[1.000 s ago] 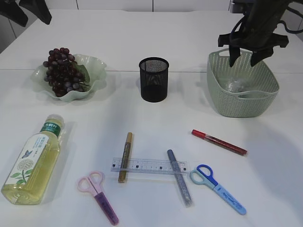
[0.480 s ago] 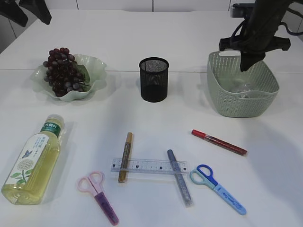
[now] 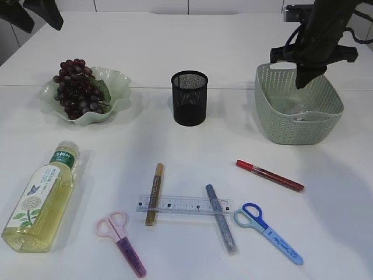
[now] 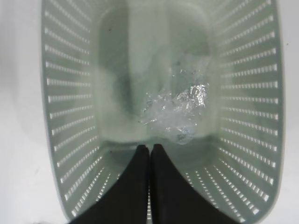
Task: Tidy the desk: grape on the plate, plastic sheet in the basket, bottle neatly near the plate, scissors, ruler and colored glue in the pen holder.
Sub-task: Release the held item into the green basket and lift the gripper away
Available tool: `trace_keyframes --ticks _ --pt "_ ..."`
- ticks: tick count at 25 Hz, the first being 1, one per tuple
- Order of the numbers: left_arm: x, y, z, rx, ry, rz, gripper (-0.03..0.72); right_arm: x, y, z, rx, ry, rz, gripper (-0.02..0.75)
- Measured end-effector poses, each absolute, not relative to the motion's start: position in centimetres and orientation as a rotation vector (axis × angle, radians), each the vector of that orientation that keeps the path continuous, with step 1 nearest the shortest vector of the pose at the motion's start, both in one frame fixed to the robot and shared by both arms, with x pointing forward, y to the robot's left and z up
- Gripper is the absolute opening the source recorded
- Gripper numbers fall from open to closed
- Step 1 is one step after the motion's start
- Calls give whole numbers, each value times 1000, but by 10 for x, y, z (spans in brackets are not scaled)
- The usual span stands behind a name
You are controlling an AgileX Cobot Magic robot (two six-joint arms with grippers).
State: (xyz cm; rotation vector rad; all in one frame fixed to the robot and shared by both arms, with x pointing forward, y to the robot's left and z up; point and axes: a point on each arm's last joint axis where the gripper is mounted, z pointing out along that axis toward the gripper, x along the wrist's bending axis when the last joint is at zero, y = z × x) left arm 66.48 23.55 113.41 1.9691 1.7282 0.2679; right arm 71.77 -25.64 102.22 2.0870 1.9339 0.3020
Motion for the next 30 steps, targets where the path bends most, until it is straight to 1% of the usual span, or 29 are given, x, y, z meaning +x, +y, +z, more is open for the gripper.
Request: trace_keyframes --ticks 3,4,6,9,11,12,16,22,25,27,30 --pt "665 236 1134 1969 1728 268 455 718 -255 1022 2099 1938 317 22" --pt "665 236 1134 1969 1728 268 454 717 -254 1022 2109 1941 329 53" --pt "665 236 1134 1963 1735 265 452 717 -252 1022 2129 1947 355 171" --pt "665 236 1134 1955 1743 262 452 715 -250 1021 2155 1960 354 433" --pt "665 236 1134 1953 1745 262 451 713 -250 1021 2171 1976 326 534" --pt "665 236 1134 1953 1745 262 451 713 -250 1020 2170 1981 322 557" --pt "662 236 1139 1937 1749 262 451 712 -250 1020 2167 1994 315 563" --pt "645 238 1167 1901 1705 316 451 710 -243 1023 2204 2031 399 531" --pt "630 239 1177 1883 1708 321 467 706 -240 1037 2181 2043 443 519" --pt "622 240 1175 1877 1736 300 497 703 -240 1048 2164 2038 474 516" --pt "608 242 1164 1873 1809 240 534 693 -240 1070 2135 2028 532 513"
